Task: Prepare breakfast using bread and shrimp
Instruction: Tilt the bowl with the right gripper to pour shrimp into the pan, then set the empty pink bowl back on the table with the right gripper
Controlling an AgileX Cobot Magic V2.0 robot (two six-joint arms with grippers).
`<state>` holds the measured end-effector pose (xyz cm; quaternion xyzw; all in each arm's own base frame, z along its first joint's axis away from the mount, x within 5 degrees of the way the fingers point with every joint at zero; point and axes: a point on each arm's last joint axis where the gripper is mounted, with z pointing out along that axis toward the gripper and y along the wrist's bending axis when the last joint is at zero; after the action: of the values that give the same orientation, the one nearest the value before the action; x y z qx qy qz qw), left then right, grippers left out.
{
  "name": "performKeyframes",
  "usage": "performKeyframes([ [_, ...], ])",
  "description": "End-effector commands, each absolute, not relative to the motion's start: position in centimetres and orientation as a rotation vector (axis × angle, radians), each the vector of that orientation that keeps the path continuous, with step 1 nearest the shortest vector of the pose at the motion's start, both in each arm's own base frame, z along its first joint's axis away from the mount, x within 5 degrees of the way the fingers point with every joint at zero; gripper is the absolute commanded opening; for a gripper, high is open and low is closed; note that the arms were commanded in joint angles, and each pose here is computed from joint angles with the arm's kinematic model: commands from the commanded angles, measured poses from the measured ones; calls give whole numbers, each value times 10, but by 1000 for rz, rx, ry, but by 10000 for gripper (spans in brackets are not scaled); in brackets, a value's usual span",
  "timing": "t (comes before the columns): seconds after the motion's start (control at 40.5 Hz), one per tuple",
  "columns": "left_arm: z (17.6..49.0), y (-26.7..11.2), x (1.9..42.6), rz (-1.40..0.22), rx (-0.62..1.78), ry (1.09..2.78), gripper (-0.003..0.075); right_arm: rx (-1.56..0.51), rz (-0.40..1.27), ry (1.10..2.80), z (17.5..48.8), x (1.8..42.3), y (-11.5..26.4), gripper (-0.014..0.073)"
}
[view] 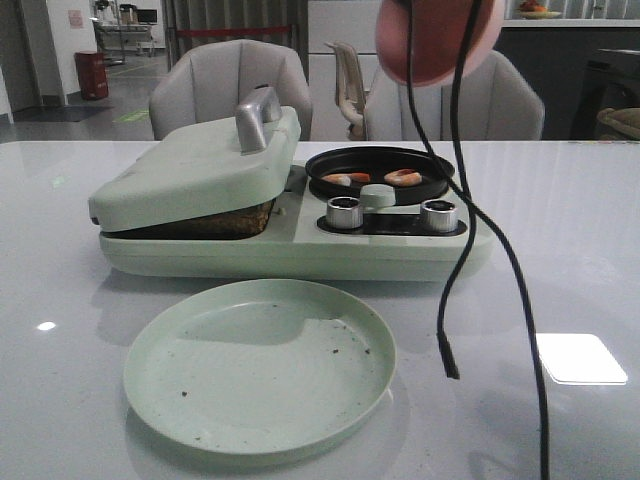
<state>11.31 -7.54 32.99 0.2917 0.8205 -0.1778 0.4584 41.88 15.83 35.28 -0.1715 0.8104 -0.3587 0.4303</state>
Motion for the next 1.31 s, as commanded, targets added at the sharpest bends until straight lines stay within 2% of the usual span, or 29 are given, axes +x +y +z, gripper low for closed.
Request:
performKeyframes([
  [0.0, 345, -76, 115, -445, 682, 1939, 101, -316, -754, 2114, 391, 398, 117, 42],
  [0.124, 345, -76, 115, -445, 682, 1939, 101, -225, -581, 2265, 378, 384, 75, 42],
  [0.222, 345, -76, 115, -445, 682, 1939, 101, -122, -453, 2353, 357, 369, 39, 42],
  [0.371, 345, -76, 115, -444, 682, 1939, 101, 8, -299, 2460, 328, 330, -4, 42],
  [0.544, 345, -76, 115, -444, 682, 1939, 101, 240, -17, 2512, 299, 298, -35, 42],
  [0.667, 345, -76, 115, -444, 682, 1939, 101, 290, 116, 2516, 280, 292, -44, 42],
  [0.988, 345, -76, 115, -444, 682, 1939, 101, 342, 145, 2498, 242, 306, -48, 42],
  [1.285, 345, -76, 115, -444, 682, 1939, 101, 364, 141, 2562, 212, 318, -51, 42],
])
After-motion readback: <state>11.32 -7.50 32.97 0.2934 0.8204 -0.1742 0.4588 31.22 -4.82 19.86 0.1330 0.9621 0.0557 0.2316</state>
